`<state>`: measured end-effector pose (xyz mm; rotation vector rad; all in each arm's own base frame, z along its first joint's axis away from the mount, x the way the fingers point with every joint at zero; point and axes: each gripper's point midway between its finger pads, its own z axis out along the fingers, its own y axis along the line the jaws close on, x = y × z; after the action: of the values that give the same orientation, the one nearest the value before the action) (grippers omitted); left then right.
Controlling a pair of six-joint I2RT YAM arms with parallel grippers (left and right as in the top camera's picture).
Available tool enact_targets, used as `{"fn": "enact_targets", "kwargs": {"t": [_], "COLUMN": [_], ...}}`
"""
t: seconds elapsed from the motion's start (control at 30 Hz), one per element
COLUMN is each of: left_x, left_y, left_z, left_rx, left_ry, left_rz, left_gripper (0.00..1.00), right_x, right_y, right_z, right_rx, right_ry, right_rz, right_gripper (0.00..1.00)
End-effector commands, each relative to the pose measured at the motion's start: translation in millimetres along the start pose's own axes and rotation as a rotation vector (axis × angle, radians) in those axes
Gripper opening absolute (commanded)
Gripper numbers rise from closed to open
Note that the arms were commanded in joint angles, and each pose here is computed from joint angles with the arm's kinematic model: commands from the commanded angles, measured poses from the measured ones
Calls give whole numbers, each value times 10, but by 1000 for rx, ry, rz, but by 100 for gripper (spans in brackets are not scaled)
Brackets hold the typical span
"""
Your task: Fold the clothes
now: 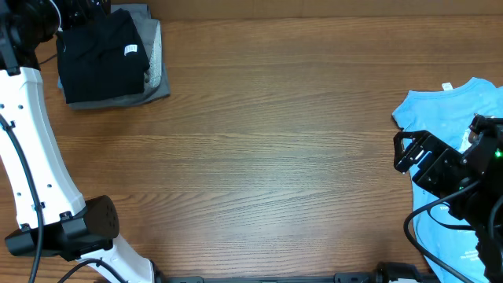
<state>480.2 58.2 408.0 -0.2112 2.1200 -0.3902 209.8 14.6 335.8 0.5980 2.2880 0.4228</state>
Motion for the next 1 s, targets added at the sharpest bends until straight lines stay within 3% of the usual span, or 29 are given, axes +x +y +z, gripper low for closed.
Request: {"fn": "enact_targets", "kwargs": {"t": [0.0, 0.33, 0.6, 0.97], "left_x": [-12, -12, -12, -12], "left_y": [-38, -38, -38, -38], "left_z": [-35, -35, -35, -35], "left_rx": [17, 17, 17, 17], "left_ry": [-5, -5, -5, -5], "left_rz": [-4, -4, -4, -4], "left_gripper": [100, 100, 100, 100], "right_x": [-34, 11, 126, 807], "right_y": [-78, -244, -352, -582], "right_z": [-36, -62, 54, 1120], "right_rx": [45, 106, 15, -182], "right_ry": [-28, -72, -264, -369], "right_rz": [-8, -32, -71, -178], "right_gripper": [100, 100, 100, 100]}}
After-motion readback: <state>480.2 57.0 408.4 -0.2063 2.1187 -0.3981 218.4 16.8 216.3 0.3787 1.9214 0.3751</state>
